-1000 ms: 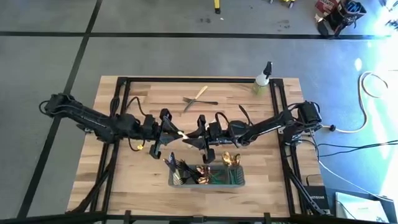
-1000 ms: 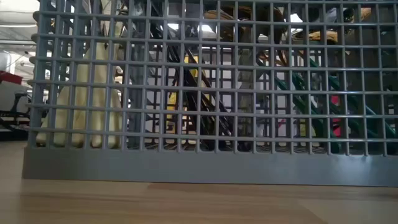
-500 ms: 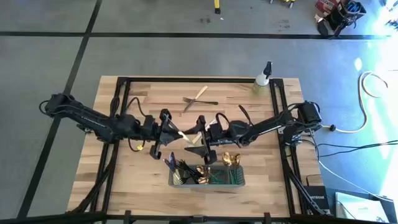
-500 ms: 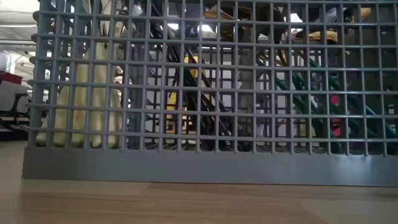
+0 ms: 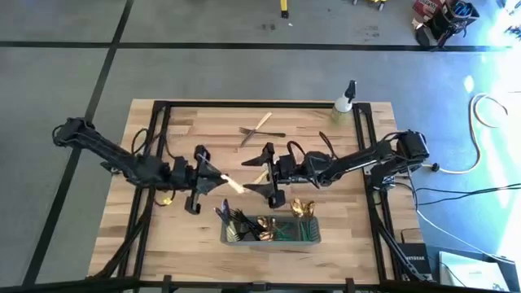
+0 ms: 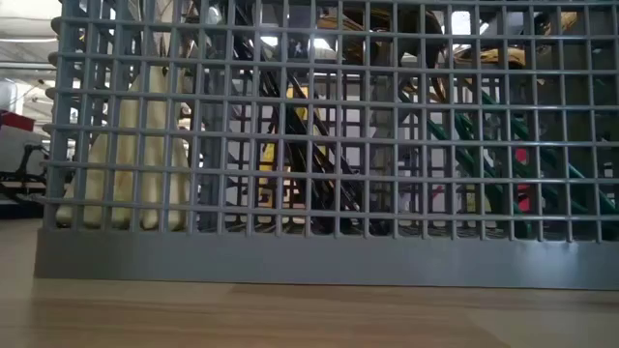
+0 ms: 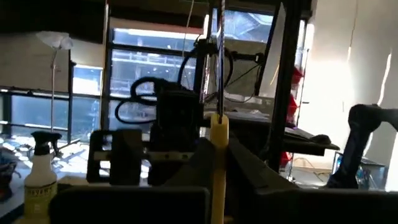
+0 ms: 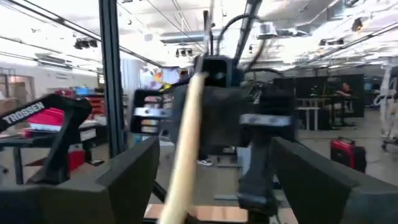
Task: Sort silverware
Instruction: Put the left yellow knife into the gray cutlery rack
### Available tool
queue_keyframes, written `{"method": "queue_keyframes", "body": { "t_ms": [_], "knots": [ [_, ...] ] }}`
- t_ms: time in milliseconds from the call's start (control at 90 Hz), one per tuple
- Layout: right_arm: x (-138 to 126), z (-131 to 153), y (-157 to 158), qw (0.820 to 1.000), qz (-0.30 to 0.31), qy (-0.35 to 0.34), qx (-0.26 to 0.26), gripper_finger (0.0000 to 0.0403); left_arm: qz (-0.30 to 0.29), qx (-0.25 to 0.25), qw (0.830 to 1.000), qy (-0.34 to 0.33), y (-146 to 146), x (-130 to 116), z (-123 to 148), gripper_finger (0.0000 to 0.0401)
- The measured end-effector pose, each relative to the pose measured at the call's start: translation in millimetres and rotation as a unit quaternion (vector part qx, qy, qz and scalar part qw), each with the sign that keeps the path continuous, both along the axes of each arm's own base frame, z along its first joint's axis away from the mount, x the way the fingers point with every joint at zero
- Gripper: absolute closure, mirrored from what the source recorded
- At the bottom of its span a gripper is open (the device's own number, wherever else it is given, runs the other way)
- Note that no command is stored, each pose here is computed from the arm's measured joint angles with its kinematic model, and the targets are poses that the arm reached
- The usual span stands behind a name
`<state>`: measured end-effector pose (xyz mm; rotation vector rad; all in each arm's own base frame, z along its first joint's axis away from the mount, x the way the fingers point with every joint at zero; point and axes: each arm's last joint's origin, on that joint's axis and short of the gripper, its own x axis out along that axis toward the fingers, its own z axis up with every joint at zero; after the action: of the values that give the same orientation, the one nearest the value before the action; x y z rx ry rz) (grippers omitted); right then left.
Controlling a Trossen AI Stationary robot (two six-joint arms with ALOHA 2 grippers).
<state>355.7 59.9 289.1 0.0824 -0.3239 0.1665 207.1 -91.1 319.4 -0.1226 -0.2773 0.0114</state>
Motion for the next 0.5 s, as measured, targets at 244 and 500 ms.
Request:
{"method": "queue_keyframes", "body": {
  "t_ms": [244, 500],
  "knots": [
    [-13.1, 13.8, -2.1, 0.999, -0.014, 0.047, -0.017, 0.0114, 0.000, -0.077, 0.996, 0.052, -41.3, -26.2, -8.3, 0.0400],
    [-31.3, 28.0, -5.5, 0.995, -0.018, 0.099, -0.014, 0.0114, 0.049, -0.115, 0.983, 0.135, -71.8, -17.9, -51.1, 0.0397]
  ]
}}
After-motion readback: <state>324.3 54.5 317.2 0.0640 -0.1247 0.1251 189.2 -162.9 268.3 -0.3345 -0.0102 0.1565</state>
